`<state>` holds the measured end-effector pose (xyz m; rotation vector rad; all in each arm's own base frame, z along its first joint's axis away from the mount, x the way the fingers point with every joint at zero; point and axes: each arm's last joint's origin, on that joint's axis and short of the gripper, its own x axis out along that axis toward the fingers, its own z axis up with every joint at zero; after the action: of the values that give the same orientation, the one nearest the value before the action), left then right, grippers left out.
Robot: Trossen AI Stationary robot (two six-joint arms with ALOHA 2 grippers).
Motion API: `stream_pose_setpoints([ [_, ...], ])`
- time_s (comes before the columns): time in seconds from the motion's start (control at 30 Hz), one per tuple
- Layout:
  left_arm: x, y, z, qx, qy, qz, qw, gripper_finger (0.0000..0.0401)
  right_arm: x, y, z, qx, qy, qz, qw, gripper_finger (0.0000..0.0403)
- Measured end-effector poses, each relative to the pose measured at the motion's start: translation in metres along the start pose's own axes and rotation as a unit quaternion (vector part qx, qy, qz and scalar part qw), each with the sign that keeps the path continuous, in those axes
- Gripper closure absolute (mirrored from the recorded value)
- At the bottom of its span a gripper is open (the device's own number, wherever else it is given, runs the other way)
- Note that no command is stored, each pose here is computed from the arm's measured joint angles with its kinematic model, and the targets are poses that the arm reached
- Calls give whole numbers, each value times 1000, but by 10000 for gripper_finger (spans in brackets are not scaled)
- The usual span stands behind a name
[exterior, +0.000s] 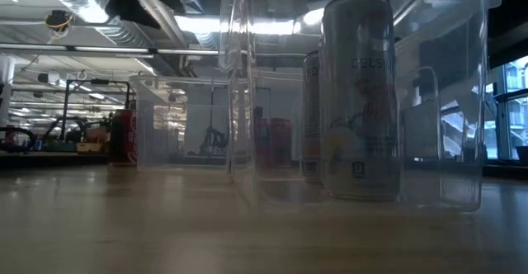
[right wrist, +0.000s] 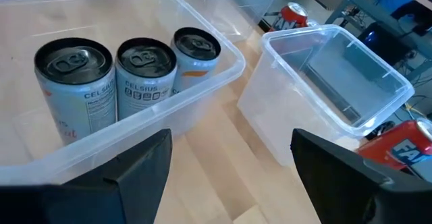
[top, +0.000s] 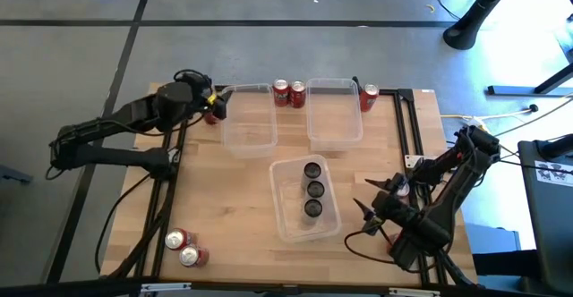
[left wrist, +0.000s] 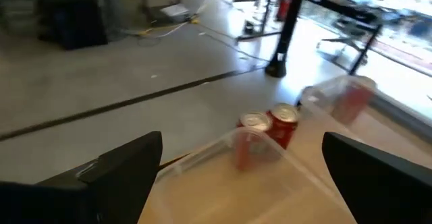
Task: Sort soda cans
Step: Put the white/yellow soda can into the bottom transparent bin
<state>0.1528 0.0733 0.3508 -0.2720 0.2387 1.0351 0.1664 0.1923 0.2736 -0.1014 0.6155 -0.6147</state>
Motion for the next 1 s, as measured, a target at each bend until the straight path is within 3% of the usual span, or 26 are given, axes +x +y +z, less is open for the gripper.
stream_pose_setpoints([
  [0.13,19,11,4,-3,21,71,997,6,0,0,0,-2,-11,-2,1000,100],
  [0.3,49,29,1,11,100,142,985,6,0,-1,0,-17,-11,-3,1000,100],
  [0.47,73,49,0,-24,191,155,969,6,0,-1,0,-20,-11,-4,1000,100],
  [0.7,96,69,-8,-18,261,193,946,6,0,-1,1,-20,-20,-5,1000,100],
  [1.0,114,86,-11,-36,276,208,938,6,0,-1,1,-18,-20,-4,1000,100],
])
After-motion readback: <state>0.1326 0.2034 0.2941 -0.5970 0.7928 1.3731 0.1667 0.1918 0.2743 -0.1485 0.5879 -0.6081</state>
